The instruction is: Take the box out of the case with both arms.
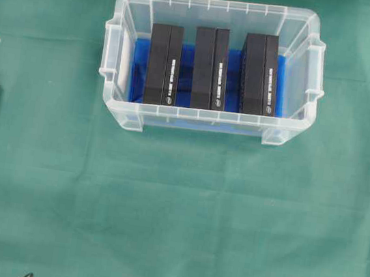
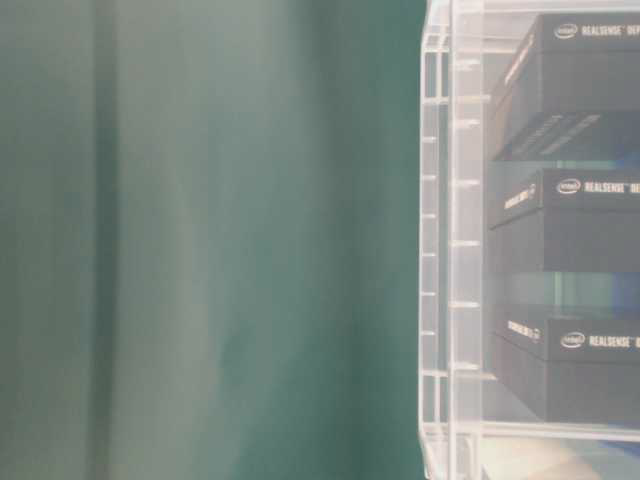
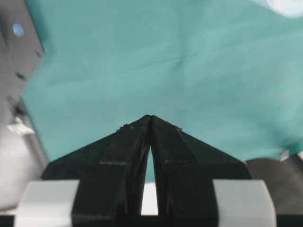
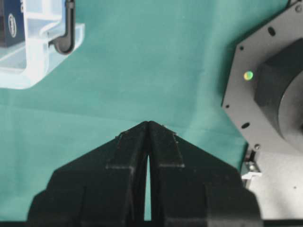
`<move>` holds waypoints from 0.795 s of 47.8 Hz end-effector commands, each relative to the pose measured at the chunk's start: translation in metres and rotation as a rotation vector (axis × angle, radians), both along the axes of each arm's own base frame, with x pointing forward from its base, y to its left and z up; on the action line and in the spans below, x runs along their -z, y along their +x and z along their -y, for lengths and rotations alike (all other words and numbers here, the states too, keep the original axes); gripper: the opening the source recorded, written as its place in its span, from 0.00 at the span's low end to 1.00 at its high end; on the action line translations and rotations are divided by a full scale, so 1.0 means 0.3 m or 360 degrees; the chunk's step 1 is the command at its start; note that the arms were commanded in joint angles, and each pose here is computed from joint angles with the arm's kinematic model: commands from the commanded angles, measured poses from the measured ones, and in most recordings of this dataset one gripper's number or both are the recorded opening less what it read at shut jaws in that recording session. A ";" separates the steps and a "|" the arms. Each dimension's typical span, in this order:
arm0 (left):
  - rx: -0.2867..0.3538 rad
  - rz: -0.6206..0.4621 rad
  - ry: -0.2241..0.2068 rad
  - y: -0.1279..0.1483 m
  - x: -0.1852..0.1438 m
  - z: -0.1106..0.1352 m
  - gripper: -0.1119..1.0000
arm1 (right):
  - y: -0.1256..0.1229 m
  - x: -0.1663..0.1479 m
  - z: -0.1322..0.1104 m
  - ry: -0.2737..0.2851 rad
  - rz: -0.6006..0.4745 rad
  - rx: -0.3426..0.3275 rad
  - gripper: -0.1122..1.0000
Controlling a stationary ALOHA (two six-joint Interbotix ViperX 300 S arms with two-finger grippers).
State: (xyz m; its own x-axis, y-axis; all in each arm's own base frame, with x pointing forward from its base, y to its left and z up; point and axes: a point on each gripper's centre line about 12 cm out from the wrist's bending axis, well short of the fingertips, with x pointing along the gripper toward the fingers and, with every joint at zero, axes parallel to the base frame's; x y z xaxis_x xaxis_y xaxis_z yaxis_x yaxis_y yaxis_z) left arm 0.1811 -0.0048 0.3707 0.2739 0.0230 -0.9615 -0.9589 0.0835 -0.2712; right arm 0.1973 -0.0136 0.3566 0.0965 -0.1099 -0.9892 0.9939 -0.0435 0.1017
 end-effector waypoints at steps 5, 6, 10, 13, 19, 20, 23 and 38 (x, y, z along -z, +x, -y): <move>-0.0032 0.0043 -0.0005 0.004 -0.027 -0.001 0.10 | 0.010 -0.023 -0.002 0.0012 0.0022 0.0001 0.10; -0.0037 0.0040 -0.0004 0.004 -0.027 -0.004 0.10 | 0.011 -0.022 -0.001 0.0010 0.0017 -0.0001 0.10; -0.0073 0.0038 0.0009 0.001 -0.028 -0.023 0.10 | 0.007 -0.023 0.011 -0.0014 0.0012 -0.0003 0.10; -0.0099 0.0039 0.0030 -0.003 -0.029 -0.048 0.10 | 0.005 -0.025 0.036 -0.0034 0.0007 -0.0004 0.10; -0.0089 0.0029 0.0094 -0.014 -0.031 -0.122 0.10 | -0.005 -0.026 0.098 -0.0057 -0.0017 -0.0017 0.10; -0.0082 0.0026 0.0102 -0.016 -0.031 -0.134 0.10 | -0.006 -0.025 0.109 -0.0062 -0.0021 -0.0021 0.10; -0.0071 0.0019 0.0129 -0.020 -0.033 -0.166 0.10 | -0.015 -0.025 0.144 -0.0080 -0.0035 -0.0018 0.10; -0.0088 -0.0002 0.0148 -0.032 -0.029 -0.213 0.10 | -0.036 -0.026 0.219 -0.0143 -0.0043 -0.0032 0.10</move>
